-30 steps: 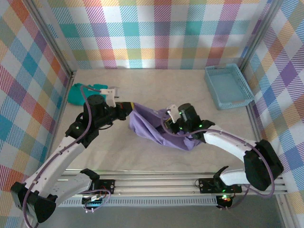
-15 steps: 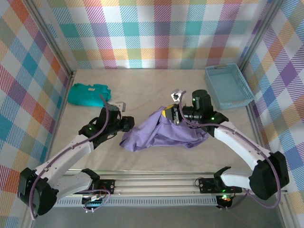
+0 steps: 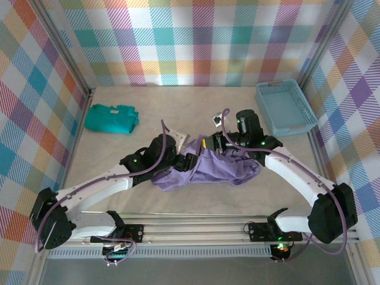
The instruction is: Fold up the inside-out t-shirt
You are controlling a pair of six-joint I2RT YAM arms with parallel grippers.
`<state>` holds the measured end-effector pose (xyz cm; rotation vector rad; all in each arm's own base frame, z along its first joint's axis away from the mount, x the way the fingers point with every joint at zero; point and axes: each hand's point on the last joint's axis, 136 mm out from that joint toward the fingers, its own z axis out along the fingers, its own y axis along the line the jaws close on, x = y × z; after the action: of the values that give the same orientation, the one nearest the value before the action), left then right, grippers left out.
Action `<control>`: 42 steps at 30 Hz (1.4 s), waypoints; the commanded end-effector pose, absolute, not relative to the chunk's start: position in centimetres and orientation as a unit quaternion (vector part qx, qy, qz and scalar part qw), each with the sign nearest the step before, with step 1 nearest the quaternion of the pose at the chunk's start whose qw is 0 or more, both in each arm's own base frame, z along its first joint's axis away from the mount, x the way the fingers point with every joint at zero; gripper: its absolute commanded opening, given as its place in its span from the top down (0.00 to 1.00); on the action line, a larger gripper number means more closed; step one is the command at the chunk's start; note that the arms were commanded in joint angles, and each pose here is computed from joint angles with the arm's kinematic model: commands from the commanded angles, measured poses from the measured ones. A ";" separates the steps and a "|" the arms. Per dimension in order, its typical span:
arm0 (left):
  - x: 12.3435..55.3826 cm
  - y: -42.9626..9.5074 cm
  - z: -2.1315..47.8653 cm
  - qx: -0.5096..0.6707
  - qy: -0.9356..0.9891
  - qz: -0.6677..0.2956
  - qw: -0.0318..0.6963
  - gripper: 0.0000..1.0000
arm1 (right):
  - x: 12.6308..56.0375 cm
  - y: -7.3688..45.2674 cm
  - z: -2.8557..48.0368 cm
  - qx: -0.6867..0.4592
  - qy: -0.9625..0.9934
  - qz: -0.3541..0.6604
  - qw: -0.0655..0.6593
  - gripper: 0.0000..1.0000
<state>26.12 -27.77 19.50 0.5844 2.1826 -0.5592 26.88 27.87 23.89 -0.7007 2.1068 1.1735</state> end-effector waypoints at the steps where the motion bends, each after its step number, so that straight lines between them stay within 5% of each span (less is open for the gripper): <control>1: 27.3 -30.1 22.2 0.244 0.836 -0.244 0.426 0.24 | 26.7 28.0 24.8 -0.267 0.796 0.448 0.308 1.00; 8: 29.0 -30.3 20.0 0.243 0.854 -0.205 0.412 0.31 | 26.6 27.4 24.5 -0.271 0.801 0.431 0.315 1.00; 15: 30.7 -29.0 18.1 0.232 0.870 -0.199 0.387 0.60 | 26.2 26.7 25.0 -0.301 0.795 0.408 0.332 1.00; 21: 29.4 -30.7 20.7 0.246 0.847 -0.310 0.354 0.99 | 27.7 24.5 23.6 -0.289 0.832 0.324 0.346 0.99; 25: 26.6 -30.7 26.3 0.229 0.784 -0.463 0.343 1.00 | 29.8 20.1 21.5 -0.227 0.889 0.180 0.355 0.90; 29: 24.3 -29.8 30.3 0.231 0.738 -0.539 0.334 1.00 | 29.2 21.3 22.9 -0.252 0.867 0.185 0.388 0.85; 35: 22.7 -28.9 32.4 0.246 0.722 -0.547 0.344 1.00 | 28.7 20.0 23.4 -0.252 0.867 0.141 0.407 0.74; 42: 23.0 -28.9 32.4 0.239 0.727 -0.544 0.345 1.00 | 23.8 20.3 25.2 -0.303 0.829 0.200 0.426 0.59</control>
<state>23.24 -28.99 31.37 0.6074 1.9222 -1.3879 26.20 20.01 24.85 -0.6709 2.1175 0.4457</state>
